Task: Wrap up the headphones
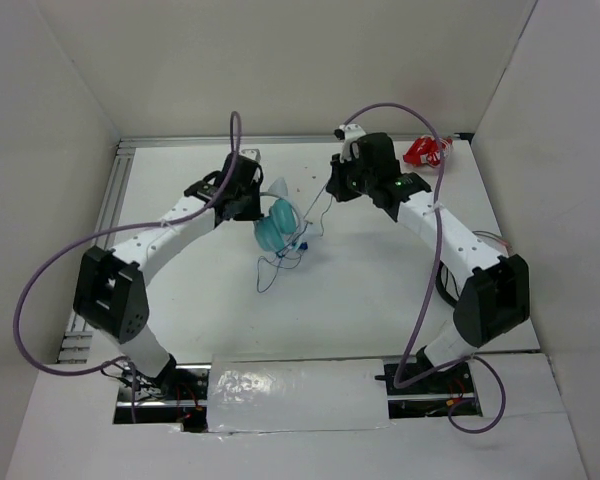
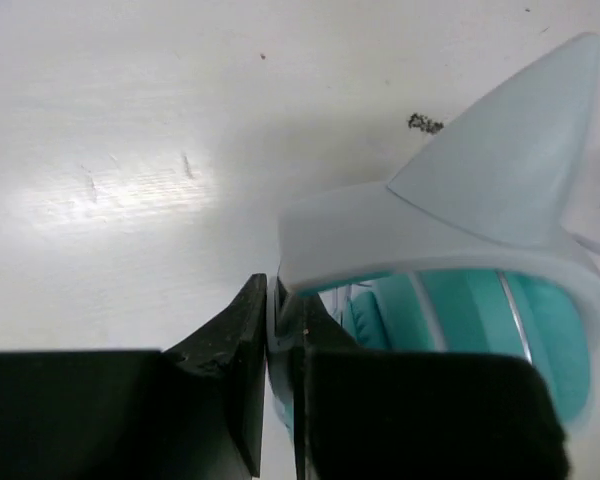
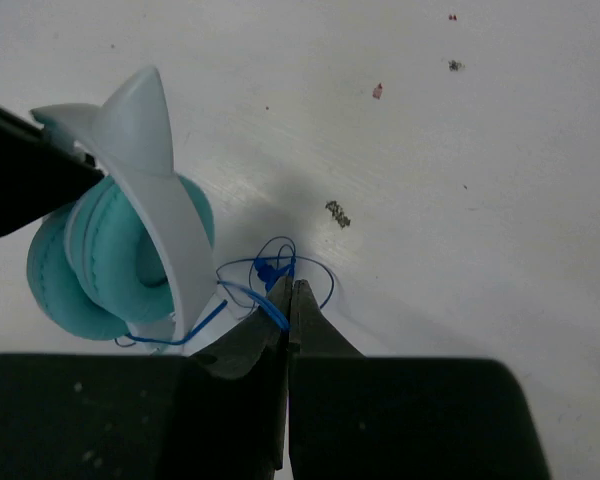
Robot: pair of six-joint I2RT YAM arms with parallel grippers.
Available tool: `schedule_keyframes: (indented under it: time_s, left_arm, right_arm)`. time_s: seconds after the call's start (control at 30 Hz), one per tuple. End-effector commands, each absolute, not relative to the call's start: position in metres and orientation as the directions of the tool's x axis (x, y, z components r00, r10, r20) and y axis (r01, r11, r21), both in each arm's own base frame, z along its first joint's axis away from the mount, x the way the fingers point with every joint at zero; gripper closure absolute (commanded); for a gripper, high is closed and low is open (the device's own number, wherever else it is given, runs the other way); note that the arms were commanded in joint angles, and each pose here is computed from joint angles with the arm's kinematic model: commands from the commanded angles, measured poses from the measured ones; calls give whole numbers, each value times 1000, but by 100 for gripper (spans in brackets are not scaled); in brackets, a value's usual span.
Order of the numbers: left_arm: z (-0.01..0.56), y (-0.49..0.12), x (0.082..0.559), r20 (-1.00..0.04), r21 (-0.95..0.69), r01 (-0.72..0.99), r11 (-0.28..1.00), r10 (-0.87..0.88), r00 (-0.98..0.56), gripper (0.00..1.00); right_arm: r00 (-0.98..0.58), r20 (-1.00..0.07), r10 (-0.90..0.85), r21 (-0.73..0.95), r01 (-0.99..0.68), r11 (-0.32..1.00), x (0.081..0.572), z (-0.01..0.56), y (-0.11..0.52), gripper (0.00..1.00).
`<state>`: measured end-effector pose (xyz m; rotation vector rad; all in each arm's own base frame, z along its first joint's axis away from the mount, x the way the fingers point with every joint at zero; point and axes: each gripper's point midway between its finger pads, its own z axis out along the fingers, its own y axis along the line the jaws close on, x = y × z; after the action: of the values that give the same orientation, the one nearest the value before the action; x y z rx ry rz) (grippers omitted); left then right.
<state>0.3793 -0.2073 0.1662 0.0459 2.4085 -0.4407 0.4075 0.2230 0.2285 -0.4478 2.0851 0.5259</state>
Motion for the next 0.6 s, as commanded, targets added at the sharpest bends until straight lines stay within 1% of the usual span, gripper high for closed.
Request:
schedule_keyframes:
  time_s: [0.0,0.03,0.07,0.1,0.2,0.3,0.37,0.57]
  left_arm:
    - [148,-191,380,-560,-232,16,973,-120,-820,100]
    - [150,-191,380,-539,-227,-3,974,-128,-832,100]
    - [139,-184,384,-523,-191,-80,978,-170,-835,100]
    - [135,-178,379,-498,-161,-118,980,-184,-848,100]
    - [134,-173,386,-482,-137,-236,962,-273,-833,100]
    - [139,-174,390,-479,-150,-274,950,-312,-820,100]
    - [147,-177,393,-482,-176,-302,937,-350,-803,100]
    - [170,-180,397,-493,-270,-359,893,-449,-746,100]
  right_arm:
    - [-471,-876,-106,149,-473,868,389,268,212,100]
    - [-473,-874,-114,155,-492,856,381,267,219,100]
    - [-480,-869,-122,161,-507,847,375,267,222,100]
    - [-478,-869,-126,171,-531,830,369,270,227,100]
    - [-488,-861,-140,201,-581,789,350,266,247,100]
    - [-494,-851,-178,236,-663,711,331,257,272,100]
    - [-500,-841,-206,273,-721,637,314,256,292,100]
    - [-512,-826,-237,336,-784,523,290,249,323,96]
